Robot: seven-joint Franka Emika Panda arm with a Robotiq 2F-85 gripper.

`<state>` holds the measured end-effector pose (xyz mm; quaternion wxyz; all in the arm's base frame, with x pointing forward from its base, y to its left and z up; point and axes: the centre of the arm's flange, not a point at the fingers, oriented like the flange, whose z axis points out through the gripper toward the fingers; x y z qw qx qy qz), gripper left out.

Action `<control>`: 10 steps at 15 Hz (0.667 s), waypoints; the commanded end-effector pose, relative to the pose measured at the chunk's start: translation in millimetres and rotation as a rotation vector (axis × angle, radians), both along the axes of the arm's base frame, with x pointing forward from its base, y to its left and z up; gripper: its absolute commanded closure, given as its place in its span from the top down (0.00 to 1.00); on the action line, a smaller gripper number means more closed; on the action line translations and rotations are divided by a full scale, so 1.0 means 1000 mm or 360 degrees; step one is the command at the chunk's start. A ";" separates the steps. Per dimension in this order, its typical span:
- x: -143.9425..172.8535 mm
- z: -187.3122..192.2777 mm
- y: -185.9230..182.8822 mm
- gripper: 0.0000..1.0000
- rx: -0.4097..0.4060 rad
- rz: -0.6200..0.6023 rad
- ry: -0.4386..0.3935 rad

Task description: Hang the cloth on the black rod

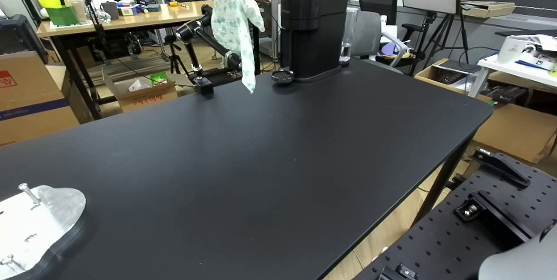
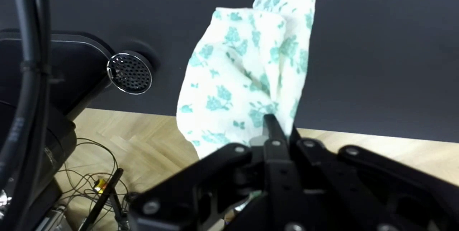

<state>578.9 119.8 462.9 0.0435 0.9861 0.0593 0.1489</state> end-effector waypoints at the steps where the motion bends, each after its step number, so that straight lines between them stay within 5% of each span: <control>1: 0.004 0.035 0.035 0.01 -0.0002 0.0010 0.0027; 10: 0.014 0.025 0.041 0.01 0.0011 0.0010 0.0163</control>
